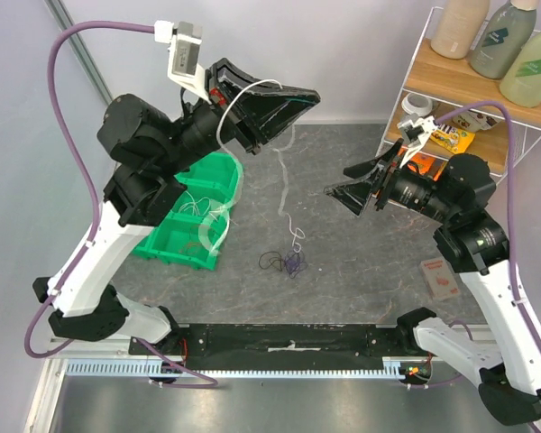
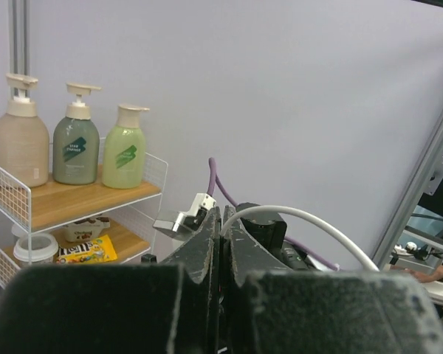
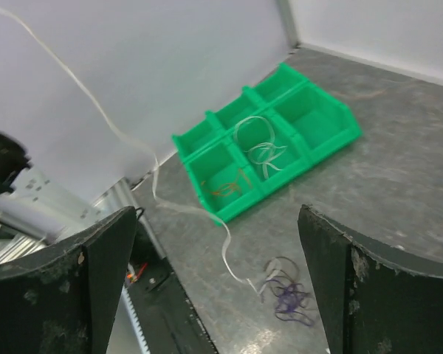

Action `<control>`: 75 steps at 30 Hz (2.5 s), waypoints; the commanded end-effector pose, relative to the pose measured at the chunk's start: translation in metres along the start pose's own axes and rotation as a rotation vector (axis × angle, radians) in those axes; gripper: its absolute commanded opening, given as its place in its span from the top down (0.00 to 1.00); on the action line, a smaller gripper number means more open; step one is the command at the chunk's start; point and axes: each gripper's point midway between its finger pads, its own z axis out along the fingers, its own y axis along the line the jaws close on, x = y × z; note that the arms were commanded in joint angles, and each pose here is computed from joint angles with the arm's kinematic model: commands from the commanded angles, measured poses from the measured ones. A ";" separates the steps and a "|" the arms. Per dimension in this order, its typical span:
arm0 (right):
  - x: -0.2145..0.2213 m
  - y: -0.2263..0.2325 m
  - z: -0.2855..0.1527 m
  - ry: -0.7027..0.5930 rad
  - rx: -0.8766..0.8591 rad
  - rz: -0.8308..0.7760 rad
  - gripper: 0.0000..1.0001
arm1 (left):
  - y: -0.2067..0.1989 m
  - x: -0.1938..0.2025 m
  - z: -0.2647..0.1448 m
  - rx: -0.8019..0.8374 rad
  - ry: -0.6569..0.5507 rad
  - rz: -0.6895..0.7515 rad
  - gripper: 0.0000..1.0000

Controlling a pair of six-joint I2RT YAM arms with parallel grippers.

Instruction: Untangle the cables

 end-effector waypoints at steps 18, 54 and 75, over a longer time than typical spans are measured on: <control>-0.012 0.072 0.061 -0.032 -0.380 0.024 0.34 | -0.022 -0.043 0.009 0.068 -0.135 -0.129 0.98; 0.293 -0.050 0.080 0.527 -0.001 0.136 0.98 | -0.039 -0.133 -0.016 -0.005 -0.344 0.208 0.98; 0.220 -0.068 0.002 0.402 0.286 0.061 0.87 | 0.271 -0.033 -0.172 -1.077 -0.149 0.216 0.98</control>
